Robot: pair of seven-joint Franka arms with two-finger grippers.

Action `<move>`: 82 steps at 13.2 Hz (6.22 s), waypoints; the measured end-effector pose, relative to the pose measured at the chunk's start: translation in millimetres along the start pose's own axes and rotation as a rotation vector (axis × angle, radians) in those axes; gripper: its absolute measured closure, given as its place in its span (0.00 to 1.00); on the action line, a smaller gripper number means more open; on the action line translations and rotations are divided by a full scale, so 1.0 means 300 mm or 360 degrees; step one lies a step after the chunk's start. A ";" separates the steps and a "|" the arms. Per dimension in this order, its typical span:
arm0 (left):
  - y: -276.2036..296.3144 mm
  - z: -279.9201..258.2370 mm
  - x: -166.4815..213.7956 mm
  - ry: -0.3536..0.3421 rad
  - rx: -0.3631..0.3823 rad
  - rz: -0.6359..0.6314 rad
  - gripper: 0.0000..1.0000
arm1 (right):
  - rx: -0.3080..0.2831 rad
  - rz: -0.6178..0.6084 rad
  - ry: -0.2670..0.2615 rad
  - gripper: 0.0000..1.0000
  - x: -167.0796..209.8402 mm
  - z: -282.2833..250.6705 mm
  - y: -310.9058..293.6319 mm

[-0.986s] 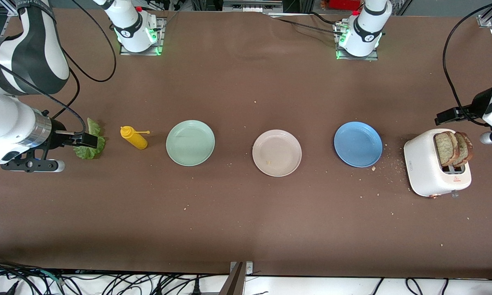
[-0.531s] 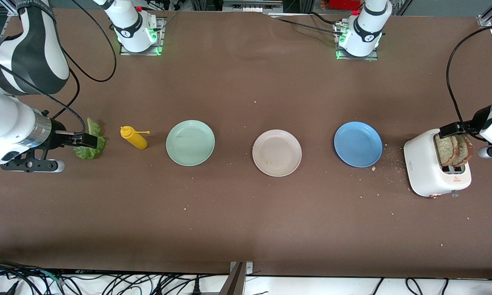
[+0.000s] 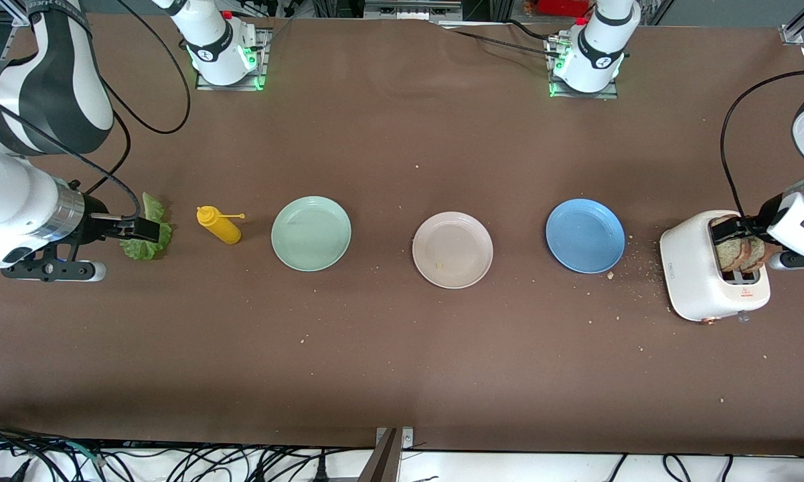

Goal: Make sandwich in beige plate with both arms
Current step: 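Move the left gripper over the toaster and lower onto a bread slice, then grasp the bread slice with the left gripper and lift it out, then carry the bread slice with the left gripper toward the beige plate, then lay the bread on the beige plate while the right gripper reaches the mustard, then grasp the mustard bottle with the right gripper while the left gripper withdraws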

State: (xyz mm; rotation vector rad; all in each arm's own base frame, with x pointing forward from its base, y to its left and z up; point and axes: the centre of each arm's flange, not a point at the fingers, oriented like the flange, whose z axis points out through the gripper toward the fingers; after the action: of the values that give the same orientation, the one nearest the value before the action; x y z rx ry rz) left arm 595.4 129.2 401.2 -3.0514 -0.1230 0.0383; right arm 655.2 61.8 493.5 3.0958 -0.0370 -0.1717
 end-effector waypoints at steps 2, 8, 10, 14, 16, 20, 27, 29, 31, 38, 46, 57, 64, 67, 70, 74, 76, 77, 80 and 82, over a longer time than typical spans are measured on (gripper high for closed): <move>-0.005 0.071 -0.018 0.0036 -0.0004 -0.0001 0.00 | 0.0000 0.0000 0.0000 0.00 0.000 0.000 0.000; -0.036 0.157 -0.063 0.0060 -0.0009 -0.0028 0.44 | 0.0000 0.0001 0.0000 0.00 0.000 0.000 0.000; -0.039 0.124 -0.070 0.0069 -0.0004 -0.0031 0.66 | 0.0000 0.0001 0.0000 0.00 0.000 0.000 0.000; -0.043 0.084 -0.084 0.0062 0.0002 -0.0035 0.89 | 0.0005 0.0002 -0.0001 0.00 0.000 0.000 0.000; -0.044 0.064 -0.091 0.0041 0.0003 -0.0037 0.89 | 0.0030 0.0006 -0.0005 0.00 0.000 0.000 -0.002; -0.057 -0.091 -0.091 -0.0055 0.0010 -0.0048 0.89 | 0.0047 0.0010 -0.0007 0.00 0.000 0.000 -0.001; 0.093 -0.324 -0.082 -0.0142 0.0003 0.0068 0.89 | 0.0048 0.0011 -0.0008 0.00 0.000 0.000 -0.001; 0.168 -0.305 -0.071 -0.0156 -0.0084 0.0098 0.89 | 0.0048 0.0011 -0.0008 0.00 0.000 0.000 -0.001; 0.234 -0.265 -0.058 -0.0189 -0.0248 0.0092 0.89 | 0.0048 0.0011 -0.0008 0.00 0.000 0.000 -0.001; 0.532 -0.018 0.006 -0.0415 -0.0917 0.0014 0.89 | 0.0049 0.0016 -0.0007 0.00 -0.001 -0.001 -0.001; 0.699 0.377 0.077 -0.0345 -0.1576 0.0189 0.89 | 0.0098 0.0011 -0.0059 0.00 -0.014 0.005 -0.024; 1.073 0.736 -0.060 -0.0279 -0.1965 0.0149 0.89 | 0.0067 0.0000 -0.0113 0.00 -0.025 0.020 -0.018; 1.118 0.796 -0.090 -0.0241 -0.1924 0.0160 0.59 | 0.0071 -0.0714 -0.0164 0.00 -0.032 0.061 -0.009; 1.085 0.817 -0.076 -0.0135 -0.1796 0.0100 0.28 | 0.0218 -0.1065 -0.0170 0.00 -0.038 0.096 -0.014; 1.110 0.772 -0.091 -0.0078 -0.1724 0.0109 0.00 | 0.0471 -0.1435 -0.0119 0.00 -0.035 0.209 0.072; 1.118 0.728 -0.105 -0.0069 -0.1699 0.0099 0.00 | 0.0721 -0.1771 0.0031 0.01 -0.043 0.387 0.219; 1.118 0.696 -0.109 -0.0083 -0.1696 0.0064 0.00 | 0.0869 -0.1833 0.0112 0.01 -0.070 0.477 0.288; 1.123 0.669 -0.113 -0.0091 -0.1688 0.0058 0.00 | 0.0955 -0.1862 0.0162 0.01 -0.090 0.529 0.322; 1.121 0.569 -0.112 -0.0153 -0.1502 0.0144 0.00 | 0.1163 -0.1978 0.0331 0.01 -0.131 0.669 0.397; 1.104 0.487 -0.101 -0.0176 -0.1307 0.0209 0.00 | 0.1246 -0.2033 0.0409 0.01 -0.138 0.757 0.439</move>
State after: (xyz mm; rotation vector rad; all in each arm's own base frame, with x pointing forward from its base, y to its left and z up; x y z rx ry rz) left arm 587.3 -189.4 227.2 -3.8731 0.0812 0.2152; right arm 586.1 -77.6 277.9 3.1231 2.3173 0.2881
